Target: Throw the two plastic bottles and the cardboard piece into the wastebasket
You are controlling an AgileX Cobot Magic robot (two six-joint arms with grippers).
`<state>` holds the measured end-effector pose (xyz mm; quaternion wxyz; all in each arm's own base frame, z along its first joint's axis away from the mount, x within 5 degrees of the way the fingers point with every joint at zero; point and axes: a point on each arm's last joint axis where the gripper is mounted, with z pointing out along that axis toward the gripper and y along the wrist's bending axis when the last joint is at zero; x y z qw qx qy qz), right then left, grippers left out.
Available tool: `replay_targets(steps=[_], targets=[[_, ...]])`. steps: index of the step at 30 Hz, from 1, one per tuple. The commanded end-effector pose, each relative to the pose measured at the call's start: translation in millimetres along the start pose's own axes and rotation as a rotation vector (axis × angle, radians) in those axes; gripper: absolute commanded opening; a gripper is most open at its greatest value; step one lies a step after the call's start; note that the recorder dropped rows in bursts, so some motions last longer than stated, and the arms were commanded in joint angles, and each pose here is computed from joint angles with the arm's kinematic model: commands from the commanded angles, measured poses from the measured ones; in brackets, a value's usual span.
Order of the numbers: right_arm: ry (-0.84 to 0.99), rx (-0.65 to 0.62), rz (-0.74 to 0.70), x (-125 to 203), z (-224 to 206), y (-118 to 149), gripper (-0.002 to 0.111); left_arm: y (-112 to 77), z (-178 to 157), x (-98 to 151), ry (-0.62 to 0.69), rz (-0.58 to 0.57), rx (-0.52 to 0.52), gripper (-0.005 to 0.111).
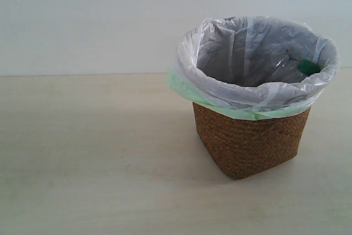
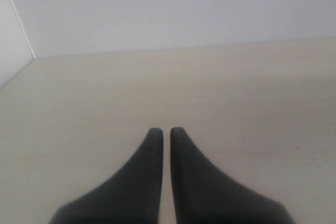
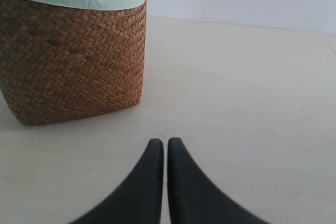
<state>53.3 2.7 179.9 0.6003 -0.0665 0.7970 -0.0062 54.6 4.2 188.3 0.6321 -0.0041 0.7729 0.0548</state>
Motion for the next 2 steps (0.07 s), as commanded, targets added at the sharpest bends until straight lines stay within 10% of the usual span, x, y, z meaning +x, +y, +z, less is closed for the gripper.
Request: replay_targets(steps=[1,2], targets=[[-0.014,0.007,-0.001,-1.1,-0.4,-0.4,0.000,-0.1,0.2,0.9,0.001,-0.009,0.000,0.004],[-0.014,0.007,-0.001,-1.1,-0.4,-0.4,0.000,-0.1,0.2,0.9,0.001,-0.009,0.000,0.004]])
